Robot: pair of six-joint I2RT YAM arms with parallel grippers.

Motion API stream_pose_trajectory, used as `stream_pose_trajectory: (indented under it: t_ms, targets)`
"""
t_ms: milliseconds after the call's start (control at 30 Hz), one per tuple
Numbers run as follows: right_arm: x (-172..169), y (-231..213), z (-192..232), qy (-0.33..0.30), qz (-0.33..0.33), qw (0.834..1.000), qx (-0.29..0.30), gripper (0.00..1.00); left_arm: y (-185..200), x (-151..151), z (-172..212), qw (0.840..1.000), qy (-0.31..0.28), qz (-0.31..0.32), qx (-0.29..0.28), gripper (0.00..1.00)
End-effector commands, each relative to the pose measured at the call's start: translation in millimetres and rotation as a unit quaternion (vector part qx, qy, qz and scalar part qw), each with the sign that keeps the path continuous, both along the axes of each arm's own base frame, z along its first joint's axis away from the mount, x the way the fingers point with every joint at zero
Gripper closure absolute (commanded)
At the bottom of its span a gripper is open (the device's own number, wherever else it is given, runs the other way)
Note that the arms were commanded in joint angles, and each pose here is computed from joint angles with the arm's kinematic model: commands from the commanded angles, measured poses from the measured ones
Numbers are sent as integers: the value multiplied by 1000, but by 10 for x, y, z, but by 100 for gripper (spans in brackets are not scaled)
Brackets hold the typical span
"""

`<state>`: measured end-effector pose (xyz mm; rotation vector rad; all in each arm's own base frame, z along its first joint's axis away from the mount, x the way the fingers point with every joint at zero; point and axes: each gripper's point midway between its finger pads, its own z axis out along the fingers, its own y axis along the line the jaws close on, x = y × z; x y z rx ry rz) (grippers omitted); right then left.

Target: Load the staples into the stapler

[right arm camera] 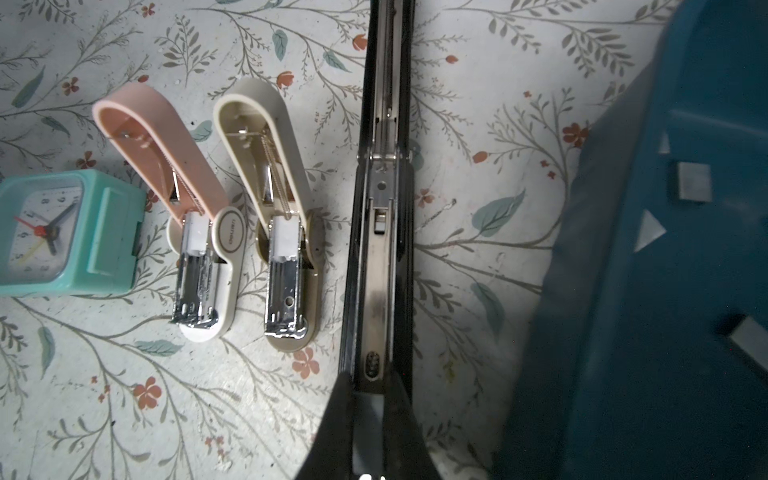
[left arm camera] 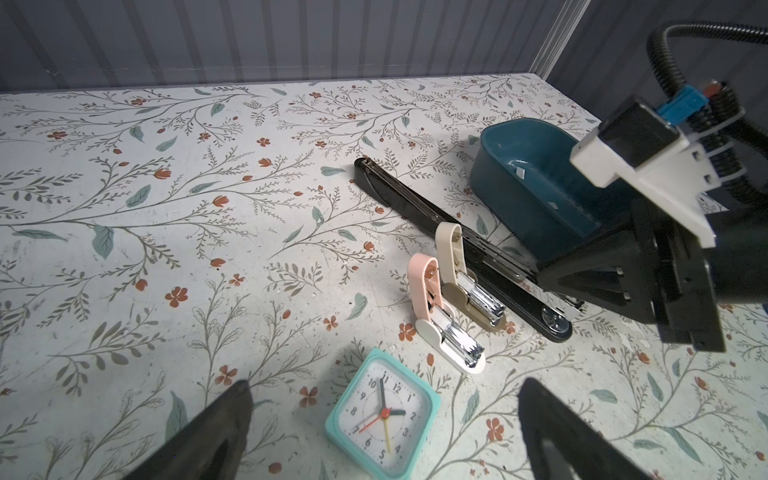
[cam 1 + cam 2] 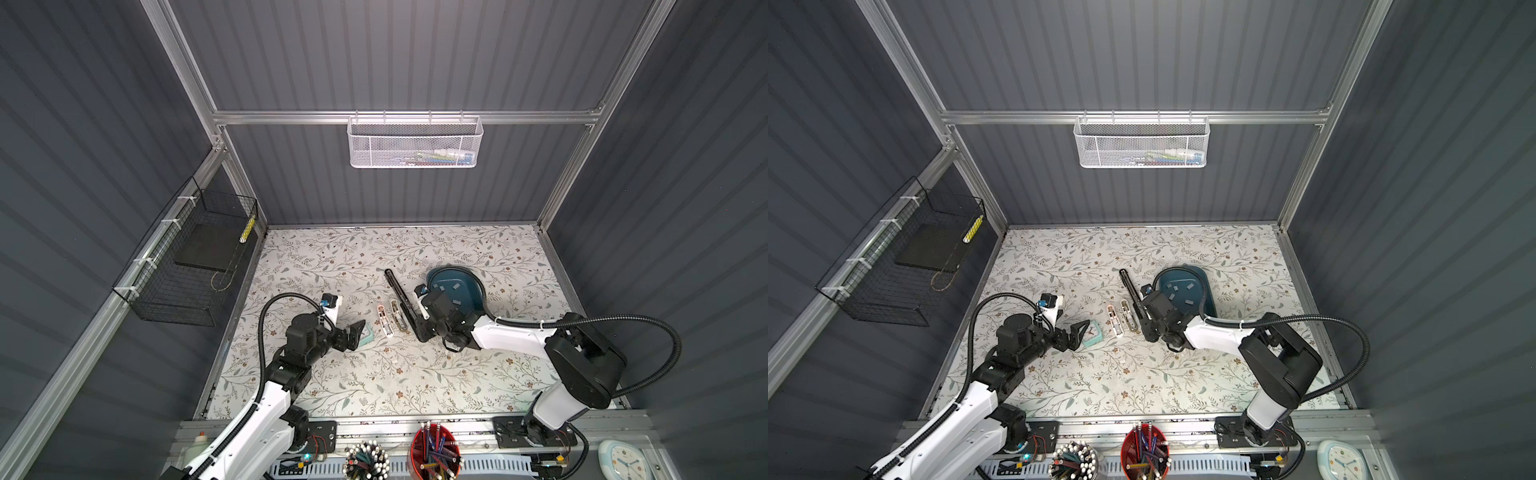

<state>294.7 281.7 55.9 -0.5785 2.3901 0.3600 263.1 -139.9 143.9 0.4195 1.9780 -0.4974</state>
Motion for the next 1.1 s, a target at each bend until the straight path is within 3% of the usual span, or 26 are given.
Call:
stream_pose_trajectory:
  t_ms: [0,533,1067]
  targets:
    - [-92,-61,-107,21,-2,1000,-8,100,-11,31,89,1000,-14,-5,1,0]
    - [-74,-62,-212,37,7,998,-43,86,-13,22,90,1000,-15,-6,1,0]
    - [2,-59,-266,43,1,996,-72,79,-17,29,90,1000,-14,-7,1,0]
